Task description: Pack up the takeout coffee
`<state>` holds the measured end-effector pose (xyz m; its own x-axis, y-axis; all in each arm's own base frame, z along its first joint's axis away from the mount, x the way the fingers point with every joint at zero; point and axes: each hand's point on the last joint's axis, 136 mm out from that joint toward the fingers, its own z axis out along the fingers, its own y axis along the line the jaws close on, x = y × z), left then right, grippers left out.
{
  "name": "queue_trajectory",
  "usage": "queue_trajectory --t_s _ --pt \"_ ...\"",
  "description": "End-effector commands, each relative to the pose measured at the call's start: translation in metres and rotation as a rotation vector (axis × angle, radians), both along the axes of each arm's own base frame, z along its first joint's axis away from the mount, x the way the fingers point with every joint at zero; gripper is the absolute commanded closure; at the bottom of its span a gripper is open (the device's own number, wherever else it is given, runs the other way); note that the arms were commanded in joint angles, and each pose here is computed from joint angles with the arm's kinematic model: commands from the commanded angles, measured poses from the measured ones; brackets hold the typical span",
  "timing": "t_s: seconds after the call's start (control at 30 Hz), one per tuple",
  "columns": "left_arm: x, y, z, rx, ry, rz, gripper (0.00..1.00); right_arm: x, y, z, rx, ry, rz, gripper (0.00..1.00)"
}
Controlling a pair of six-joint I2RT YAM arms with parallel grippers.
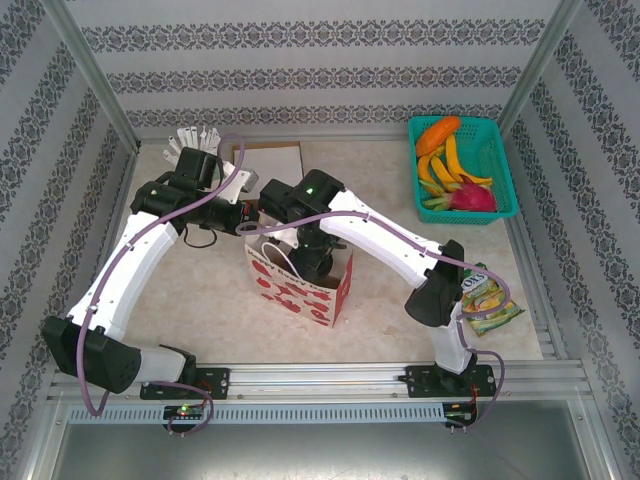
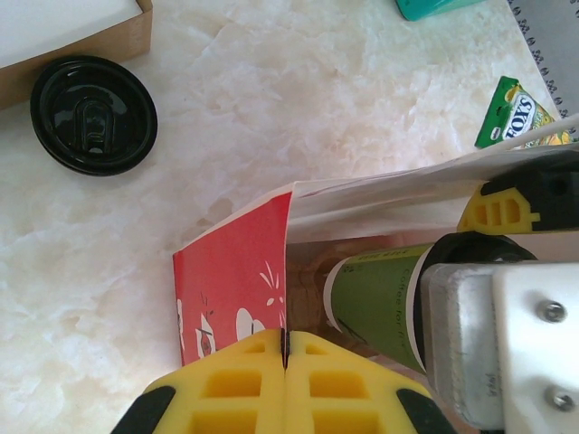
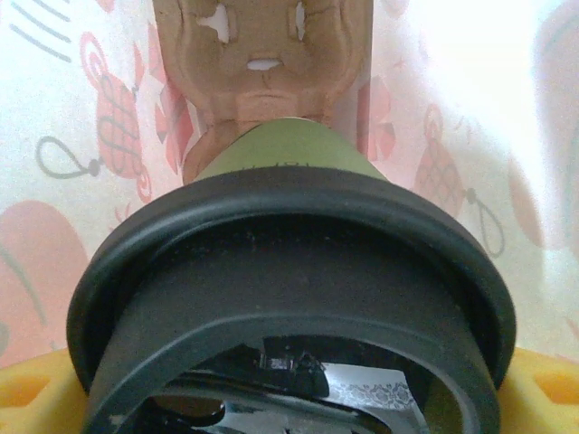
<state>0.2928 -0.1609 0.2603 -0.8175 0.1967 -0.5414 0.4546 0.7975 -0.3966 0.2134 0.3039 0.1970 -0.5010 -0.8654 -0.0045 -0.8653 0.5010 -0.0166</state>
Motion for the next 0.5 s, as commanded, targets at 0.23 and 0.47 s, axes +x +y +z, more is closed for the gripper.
queue_trajectory --t_s 0.23,0.47 --pt "0.013 0.009 0.012 0.003 -0.059 -0.002 1.00 -0.019 -0.035 -0.003 -0.143 0.085 -0.031 0.39" --pt "0.017 0.010 0.020 0.006 -0.074 -0.002 1.00 -0.019 -0.039 -0.012 -0.186 0.100 -0.034 0.39"
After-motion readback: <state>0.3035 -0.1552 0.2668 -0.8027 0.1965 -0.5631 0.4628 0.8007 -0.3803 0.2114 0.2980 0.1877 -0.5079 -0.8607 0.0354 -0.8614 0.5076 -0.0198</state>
